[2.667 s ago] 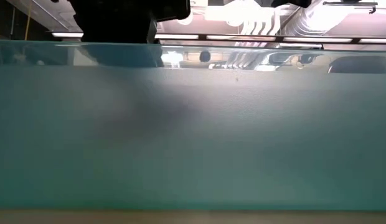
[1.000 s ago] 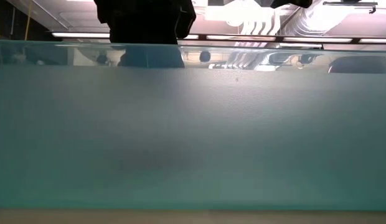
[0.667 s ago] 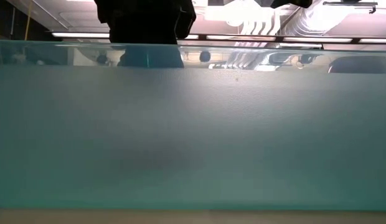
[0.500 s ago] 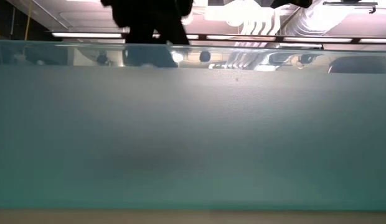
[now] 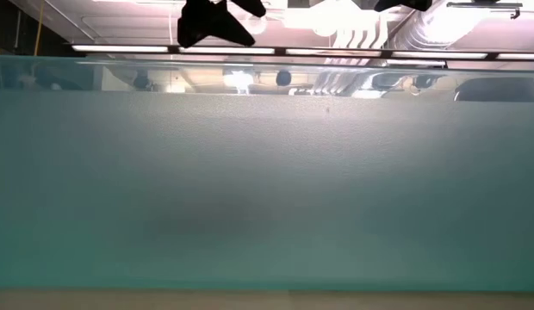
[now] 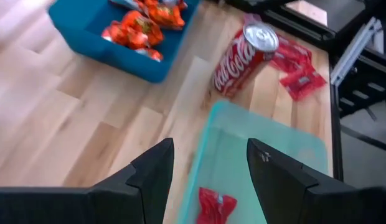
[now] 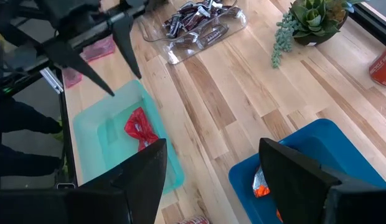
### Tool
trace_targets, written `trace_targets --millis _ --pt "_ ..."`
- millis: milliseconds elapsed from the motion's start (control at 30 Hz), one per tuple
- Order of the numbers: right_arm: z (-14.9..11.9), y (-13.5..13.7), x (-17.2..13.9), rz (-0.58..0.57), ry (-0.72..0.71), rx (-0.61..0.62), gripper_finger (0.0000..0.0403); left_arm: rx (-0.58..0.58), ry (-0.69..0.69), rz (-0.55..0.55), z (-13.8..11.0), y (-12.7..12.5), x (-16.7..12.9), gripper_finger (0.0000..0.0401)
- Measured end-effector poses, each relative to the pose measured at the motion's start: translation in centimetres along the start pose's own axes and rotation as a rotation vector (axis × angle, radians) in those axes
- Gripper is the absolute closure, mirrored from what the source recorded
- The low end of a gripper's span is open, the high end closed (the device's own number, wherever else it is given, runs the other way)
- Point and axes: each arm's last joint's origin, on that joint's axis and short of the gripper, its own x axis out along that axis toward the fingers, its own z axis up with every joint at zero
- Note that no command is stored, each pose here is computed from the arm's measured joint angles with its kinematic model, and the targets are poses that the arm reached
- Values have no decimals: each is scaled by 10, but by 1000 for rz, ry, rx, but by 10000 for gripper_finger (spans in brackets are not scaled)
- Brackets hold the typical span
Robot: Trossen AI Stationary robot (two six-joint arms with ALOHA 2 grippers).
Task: Sort candy
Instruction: Put the red candy into the green bin
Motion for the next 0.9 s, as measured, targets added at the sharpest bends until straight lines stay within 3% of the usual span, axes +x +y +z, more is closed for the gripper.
trace_targets --millis 900 --pt "0 0 0 0 0 -10 153 -94 -45 18 6 4 -3 213"
